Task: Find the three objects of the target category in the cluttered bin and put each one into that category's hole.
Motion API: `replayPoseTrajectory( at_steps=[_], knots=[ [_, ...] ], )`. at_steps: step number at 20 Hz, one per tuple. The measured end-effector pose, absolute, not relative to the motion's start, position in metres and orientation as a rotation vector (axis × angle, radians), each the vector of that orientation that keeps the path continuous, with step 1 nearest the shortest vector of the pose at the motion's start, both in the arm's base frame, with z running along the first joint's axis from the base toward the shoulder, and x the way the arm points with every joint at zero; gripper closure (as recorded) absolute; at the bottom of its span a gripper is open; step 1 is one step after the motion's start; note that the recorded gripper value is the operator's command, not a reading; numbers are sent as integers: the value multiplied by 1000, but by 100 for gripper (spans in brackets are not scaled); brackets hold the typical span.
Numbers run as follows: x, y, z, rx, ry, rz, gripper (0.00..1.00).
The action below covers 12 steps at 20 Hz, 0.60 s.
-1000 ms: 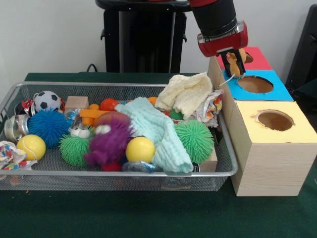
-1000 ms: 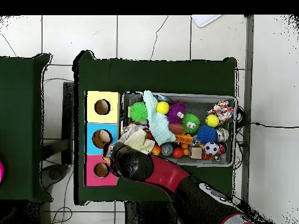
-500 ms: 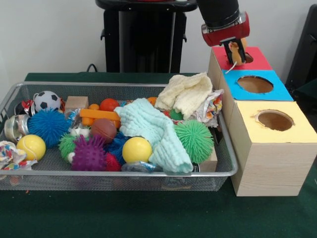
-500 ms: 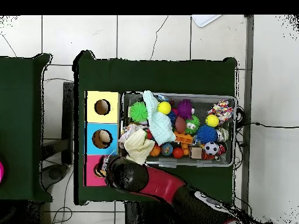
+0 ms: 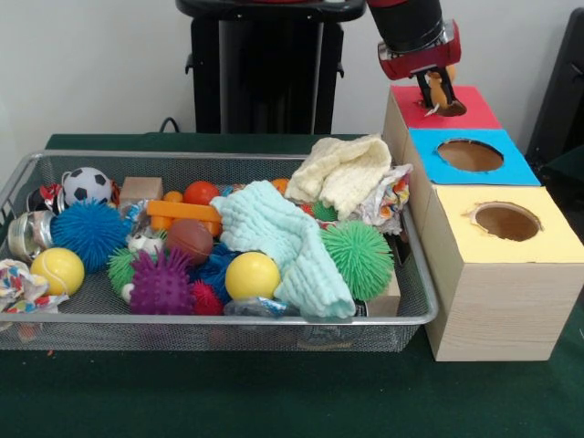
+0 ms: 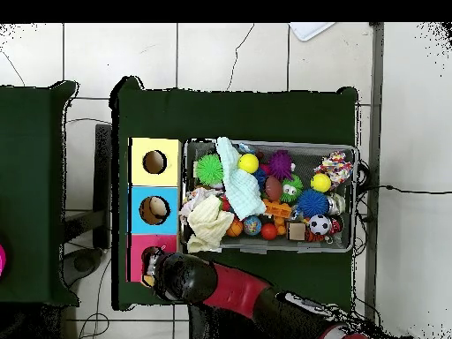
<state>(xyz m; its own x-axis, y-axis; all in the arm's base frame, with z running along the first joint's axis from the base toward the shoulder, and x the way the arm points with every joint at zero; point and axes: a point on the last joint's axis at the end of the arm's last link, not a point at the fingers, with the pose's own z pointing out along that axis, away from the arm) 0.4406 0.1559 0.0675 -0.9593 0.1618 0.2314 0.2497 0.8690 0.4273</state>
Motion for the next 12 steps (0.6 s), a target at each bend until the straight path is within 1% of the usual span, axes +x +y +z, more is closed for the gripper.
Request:
replayPoseTrajectory(
  at_steps=[12],
  knots=[
    [440,158,57,-349,-2864,-696,100]
  ],
)
